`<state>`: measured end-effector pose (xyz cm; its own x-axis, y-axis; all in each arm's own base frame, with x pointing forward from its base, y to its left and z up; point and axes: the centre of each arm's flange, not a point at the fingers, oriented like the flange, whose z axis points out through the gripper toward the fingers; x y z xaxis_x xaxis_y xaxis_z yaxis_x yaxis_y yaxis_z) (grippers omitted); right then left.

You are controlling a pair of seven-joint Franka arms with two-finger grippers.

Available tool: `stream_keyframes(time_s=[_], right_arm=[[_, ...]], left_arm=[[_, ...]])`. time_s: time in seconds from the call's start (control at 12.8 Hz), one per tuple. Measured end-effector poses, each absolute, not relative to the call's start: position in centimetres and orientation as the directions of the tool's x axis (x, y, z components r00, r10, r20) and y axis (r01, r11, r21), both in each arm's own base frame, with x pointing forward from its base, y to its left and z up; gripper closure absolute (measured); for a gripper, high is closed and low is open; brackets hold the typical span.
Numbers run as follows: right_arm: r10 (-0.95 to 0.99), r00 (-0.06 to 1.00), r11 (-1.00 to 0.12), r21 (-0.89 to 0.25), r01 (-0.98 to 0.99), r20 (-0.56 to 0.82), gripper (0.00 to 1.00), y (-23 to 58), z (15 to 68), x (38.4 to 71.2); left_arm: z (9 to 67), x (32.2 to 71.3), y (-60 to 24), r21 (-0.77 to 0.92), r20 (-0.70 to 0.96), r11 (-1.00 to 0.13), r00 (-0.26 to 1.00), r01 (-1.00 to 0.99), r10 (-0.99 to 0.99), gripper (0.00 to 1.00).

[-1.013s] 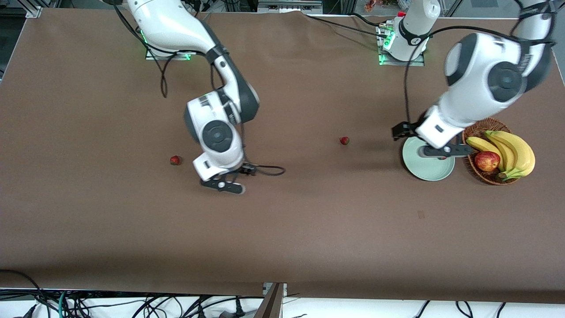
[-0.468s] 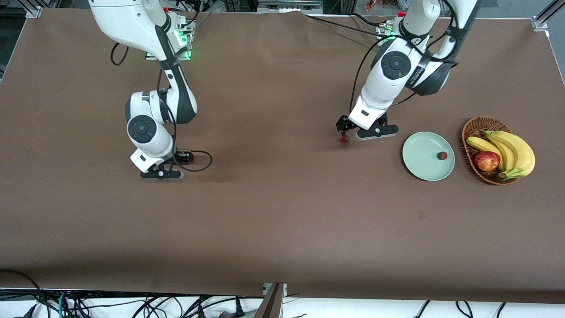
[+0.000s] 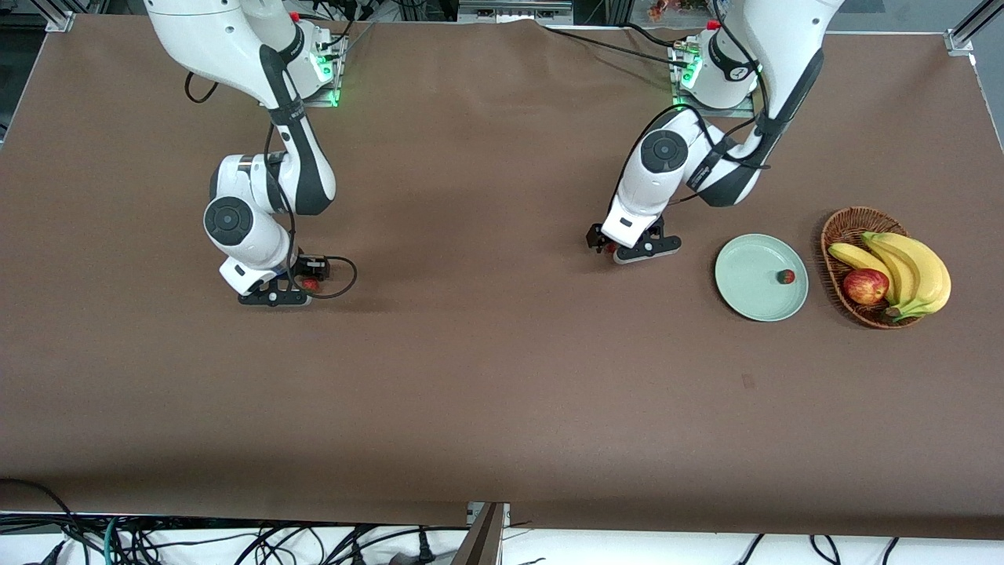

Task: Collect all strawberries into plate
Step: 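Grasp the mid-table strawberry with the left gripper while the right gripper grasps the last, then place the strawberry on the plate with the left gripper while the right gripper carries another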

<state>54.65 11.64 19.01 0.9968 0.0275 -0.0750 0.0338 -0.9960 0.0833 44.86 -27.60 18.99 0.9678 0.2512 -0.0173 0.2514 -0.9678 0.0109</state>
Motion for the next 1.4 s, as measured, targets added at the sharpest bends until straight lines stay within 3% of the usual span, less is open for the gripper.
stream_keyframes(time_s=[0.23, 0.47, 0.62, 0.7, 0.94, 1.17, 1.4], right_arm=[[0.023, 0.998, -0.996, 0.08, 0.028, -0.06, 0.43, 11.5, 18.9, 54.8], [0.019, 0.999, -0.997, 0.08, 0.022, -0.036, 0.5, 11.6, 18.2, 55.0], [0.019, 0.999, -0.997, 0.07, 0.021, -0.028, 0.67, 12.2, 17.9, 54.9], [0.013, 1.0, -0.998, 0.064, 0.015, -0.026, 0.67, 12.3, 17.9, 55.0], [-0.003, 0.998, -1.0, 0.021, -0.002, -0.066, 0.67, 14.6, 19.7, 56.0], [-0.083, 0.991, -0.995, -0.039, -0.087, -0.105, 0.67, 20.6, 25.7, 58.5], [-0.201, 0.976, -0.972, -0.103, -0.21, -0.089, 0.67, 29.5, 29.2, 58.1]], left_arm=[[18.1, 44.9, -27.7, 0.01, -0.034, -0.964, 0.963, 0.266, 0.266, 0.0], [18.1, 44.9, -27.7, 0.01, -0.034, -0.961, 0.96, 0.277, 0.277, 0.34], [18.1, 44.9, -27.7, 0.01, -0.034, -0.958, 0.958, 0.287, 0.286, 0.55], [18.2, 45.1, -27.8, 0.012, -0.032, -0.956, 0.956, 0.292, 0.291, 0.65], [20.0, 47.6, -27.8, -0.009, -0.031, -0.945, 0.945, 0.326, 0.326, 0.66], [25.0, 52.5, -26.7, -0.005, -0.113, -0.935, 0.929, 0.355, 0.353, 0.66], [29.6, 56.6, -18.6, 0.0, -0.16, -0.956, 0.944, 0.292, 0.288, 0.66]])
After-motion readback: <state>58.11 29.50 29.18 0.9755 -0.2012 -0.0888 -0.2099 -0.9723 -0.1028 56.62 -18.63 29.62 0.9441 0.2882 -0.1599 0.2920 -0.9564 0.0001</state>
